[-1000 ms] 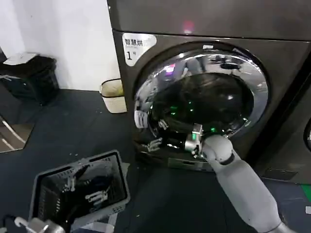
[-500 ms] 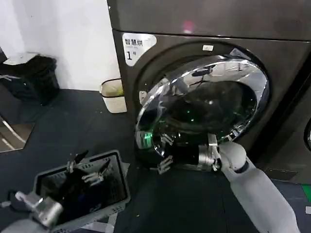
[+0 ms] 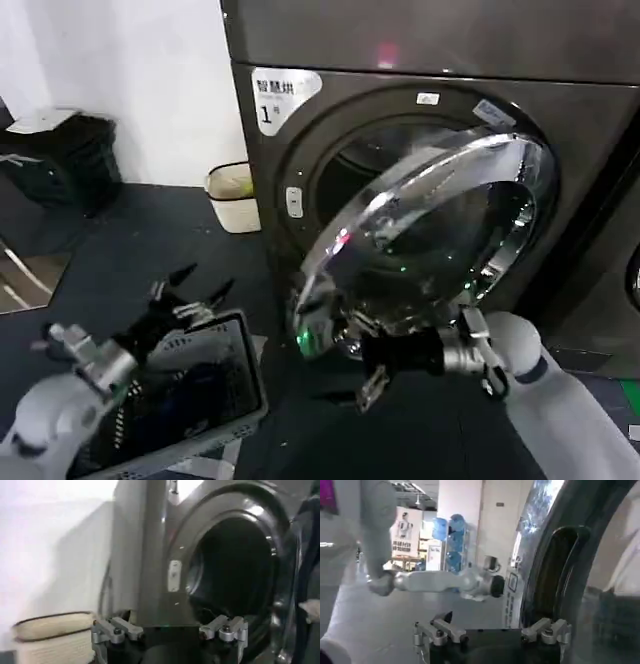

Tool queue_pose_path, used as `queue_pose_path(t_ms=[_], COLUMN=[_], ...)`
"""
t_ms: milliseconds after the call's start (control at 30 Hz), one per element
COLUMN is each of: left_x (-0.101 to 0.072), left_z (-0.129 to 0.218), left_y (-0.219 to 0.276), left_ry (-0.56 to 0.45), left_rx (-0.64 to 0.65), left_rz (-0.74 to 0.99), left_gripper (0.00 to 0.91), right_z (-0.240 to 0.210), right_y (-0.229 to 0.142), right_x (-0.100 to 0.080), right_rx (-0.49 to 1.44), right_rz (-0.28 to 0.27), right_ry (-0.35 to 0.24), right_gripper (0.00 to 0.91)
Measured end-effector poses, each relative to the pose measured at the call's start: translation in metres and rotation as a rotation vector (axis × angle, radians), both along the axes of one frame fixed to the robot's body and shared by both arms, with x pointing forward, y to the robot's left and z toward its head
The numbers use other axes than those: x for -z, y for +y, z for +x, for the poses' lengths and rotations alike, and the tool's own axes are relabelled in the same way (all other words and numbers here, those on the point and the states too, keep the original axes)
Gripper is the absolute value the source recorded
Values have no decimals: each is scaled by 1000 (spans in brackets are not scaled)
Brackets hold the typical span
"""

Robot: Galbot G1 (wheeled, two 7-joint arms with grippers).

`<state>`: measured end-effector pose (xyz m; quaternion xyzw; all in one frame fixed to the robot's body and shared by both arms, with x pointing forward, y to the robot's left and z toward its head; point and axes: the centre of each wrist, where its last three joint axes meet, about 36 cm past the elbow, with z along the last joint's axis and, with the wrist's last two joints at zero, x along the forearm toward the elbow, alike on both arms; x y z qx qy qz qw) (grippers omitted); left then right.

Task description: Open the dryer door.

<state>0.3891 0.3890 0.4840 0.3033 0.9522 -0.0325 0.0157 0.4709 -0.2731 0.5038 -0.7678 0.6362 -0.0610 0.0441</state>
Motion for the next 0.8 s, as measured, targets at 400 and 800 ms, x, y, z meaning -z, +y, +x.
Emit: queue_pose_path(t_ms=[400, 800], left_x=[-7, 0], left_z=[51, 95], left_y=[-27, -93], left_ry=[0, -5], left_rx=[271, 483], left_rz=[22, 23], left_gripper=[907, 907], right_z=[-27, -37], right_y=[-57, -176], right_x=[1, -13], right_rx=[-5, 284], right_rz=[-10, 48], right_ry=[26, 1], right_gripper=[907, 907])
